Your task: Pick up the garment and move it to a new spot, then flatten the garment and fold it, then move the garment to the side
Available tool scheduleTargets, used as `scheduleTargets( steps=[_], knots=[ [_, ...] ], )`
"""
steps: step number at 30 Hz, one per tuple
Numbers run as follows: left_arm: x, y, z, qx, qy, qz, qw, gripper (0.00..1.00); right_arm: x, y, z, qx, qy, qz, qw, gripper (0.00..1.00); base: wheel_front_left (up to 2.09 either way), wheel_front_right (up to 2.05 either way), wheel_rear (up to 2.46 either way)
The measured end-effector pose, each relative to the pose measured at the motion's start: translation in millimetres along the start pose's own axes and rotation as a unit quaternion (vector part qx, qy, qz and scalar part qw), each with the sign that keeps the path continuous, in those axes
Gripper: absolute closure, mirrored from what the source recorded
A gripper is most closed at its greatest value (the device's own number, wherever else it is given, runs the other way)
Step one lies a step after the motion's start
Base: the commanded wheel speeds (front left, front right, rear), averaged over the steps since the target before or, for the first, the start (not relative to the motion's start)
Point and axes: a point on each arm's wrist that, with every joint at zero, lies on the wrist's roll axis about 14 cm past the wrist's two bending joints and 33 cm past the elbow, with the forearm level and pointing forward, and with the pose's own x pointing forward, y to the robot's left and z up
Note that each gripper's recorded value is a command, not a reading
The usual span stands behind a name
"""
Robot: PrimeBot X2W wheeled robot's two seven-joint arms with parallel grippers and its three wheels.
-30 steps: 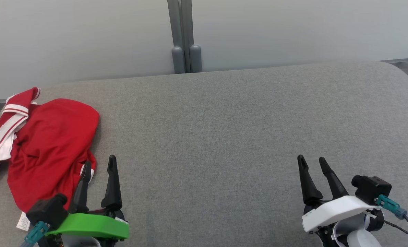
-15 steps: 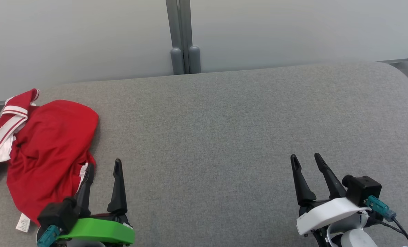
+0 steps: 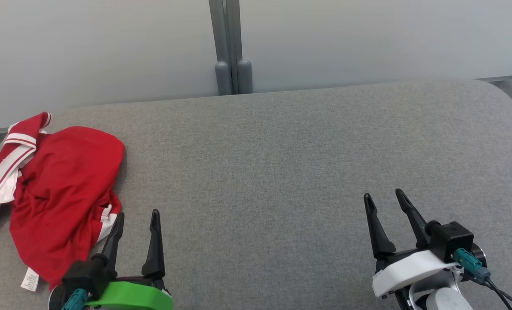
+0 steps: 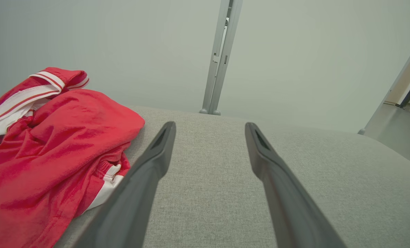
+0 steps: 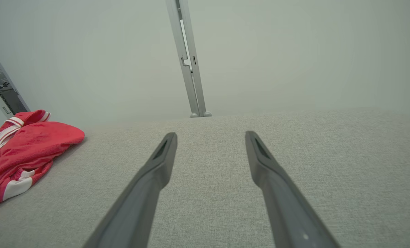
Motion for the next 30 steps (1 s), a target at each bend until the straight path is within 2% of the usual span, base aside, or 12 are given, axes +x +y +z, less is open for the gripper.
scheduleTargets(
  steps=[21,30],
  knots=[
    [-2,-1,1,0.069,-0.009,-0.001,0.998,0.0,-2,10,5,-0.071,-0.013,0.024,0.997,0.0,0.0,0.0,0.0],
    [-4,1,0,0.07,-0.008,0.002,0.998,0.0,-4,12,1,-0.068,-0.008,0.027,0.997,0.0,0.0,0.0,0.0]
  ],
)
